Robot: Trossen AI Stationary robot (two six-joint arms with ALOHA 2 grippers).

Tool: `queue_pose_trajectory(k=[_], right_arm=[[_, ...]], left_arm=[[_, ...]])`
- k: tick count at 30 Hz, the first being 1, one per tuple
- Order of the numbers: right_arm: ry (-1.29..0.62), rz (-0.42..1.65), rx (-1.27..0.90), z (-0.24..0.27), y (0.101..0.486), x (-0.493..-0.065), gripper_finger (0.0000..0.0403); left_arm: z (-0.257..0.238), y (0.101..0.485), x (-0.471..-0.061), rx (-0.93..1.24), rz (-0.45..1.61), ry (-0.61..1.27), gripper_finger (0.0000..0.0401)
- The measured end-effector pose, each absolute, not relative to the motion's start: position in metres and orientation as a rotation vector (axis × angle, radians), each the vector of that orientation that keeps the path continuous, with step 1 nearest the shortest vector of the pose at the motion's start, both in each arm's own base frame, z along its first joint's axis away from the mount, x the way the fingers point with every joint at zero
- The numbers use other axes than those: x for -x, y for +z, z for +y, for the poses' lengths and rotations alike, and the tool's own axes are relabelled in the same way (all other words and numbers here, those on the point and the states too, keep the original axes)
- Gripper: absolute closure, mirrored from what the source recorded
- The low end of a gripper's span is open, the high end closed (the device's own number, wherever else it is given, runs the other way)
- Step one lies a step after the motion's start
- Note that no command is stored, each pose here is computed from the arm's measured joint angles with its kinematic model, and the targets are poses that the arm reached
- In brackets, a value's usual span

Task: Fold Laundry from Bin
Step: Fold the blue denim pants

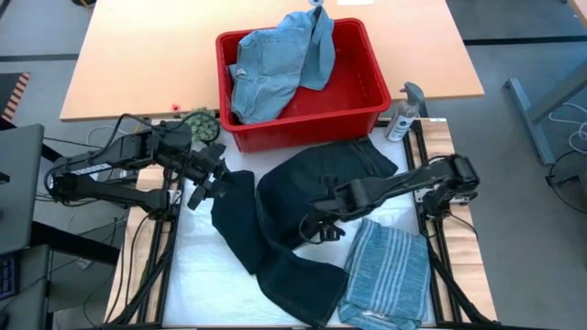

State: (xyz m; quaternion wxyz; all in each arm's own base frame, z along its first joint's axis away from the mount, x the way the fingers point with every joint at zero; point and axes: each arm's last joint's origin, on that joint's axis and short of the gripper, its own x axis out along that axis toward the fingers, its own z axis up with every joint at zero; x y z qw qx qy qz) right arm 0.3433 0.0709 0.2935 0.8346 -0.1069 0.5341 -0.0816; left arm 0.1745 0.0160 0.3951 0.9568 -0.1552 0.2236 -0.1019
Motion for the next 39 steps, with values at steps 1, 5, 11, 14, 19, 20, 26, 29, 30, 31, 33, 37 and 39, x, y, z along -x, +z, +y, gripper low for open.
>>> queue_pose_trajectory(k=[1, 5, 11, 14, 19, 20, 26, 29, 30, 31, 33, 37, 39], right_arm=[[-0.174, 1.111, 0.209, 0.073, 0.299, -0.340, 0.0388], [-0.142, 1.093, 0.163, 0.086, 0.305, -0.334, 0.0388], [0.004, 1.252, 0.199, 0.115, 0.260, -0.340, 0.0386], [0.085, 1.354, 0.253, 0.131, 0.228, -0.343, 0.0376], [0.198, 1.438, 0.367, 0.155, 0.192, -0.345, 0.0370], [0.223, 1.448, 0.360, 0.157, 0.190, -0.345, 0.0369], [0.214, 1.411, 0.255, 0.149, 0.212, -0.341, 0.0345], [0.168, 1.337, 0.179, 0.137, 0.240, -0.336, 0.0327], [0.148, 1.309, 0.144, 0.133, 0.249, -0.334, 0.0320], [0.129, 1.283, 0.109, 0.129, 0.258, -0.332, 0.0311], [0.108, 1.237, 0.043, 0.121, 0.275, -0.326, 0.0291], [0.137, 1.102, -0.133, 0.112, 0.312, -0.313, 0.0245], [0.138, 0.937, -0.247, 0.111, 0.332, -0.316, 0.0227]], left_arm=[[0.016, 0.395, -0.175, 0.314, 0.454, -0.201, 0.0222], [0.017, 0.395, -0.175, 0.310, 0.453, -0.188, 0.0222], [0.017, 0.395, -0.175, 0.307, 0.452, -0.174, 0.0222], [0.017, 0.395, -0.175, 0.307, 0.452, -0.174, 0.0222], [0.017, 0.395, -0.175, 0.303, 0.452, -0.176, 0.0222], [0.017, 0.395, -0.175, 0.304, 0.453, -0.179, 0.0222], [0.014, 0.402, -0.168, 0.335, 0.435, -0.242, 0.0222], [0.013, 0.416, -0.161, 0.332, 0.402, -0.246, 0.0222], [0.013, 0.419, -0.159, 0.335, 0.400, -0.246, 0.0222], [0.012, 0.424, -0.157, 0.337, 0.389, -0.246, 0.0222], [0.011, 0.433, -0.153, 0.346, 0.371, -0.258, 0.0222], [0.003, 0.446, -0.143, 0.383, 0.361, -0.315, 0.0222], [-0.002, 0.450, -0.138, 0.384, 0.378, -0.335, 0.0222]])
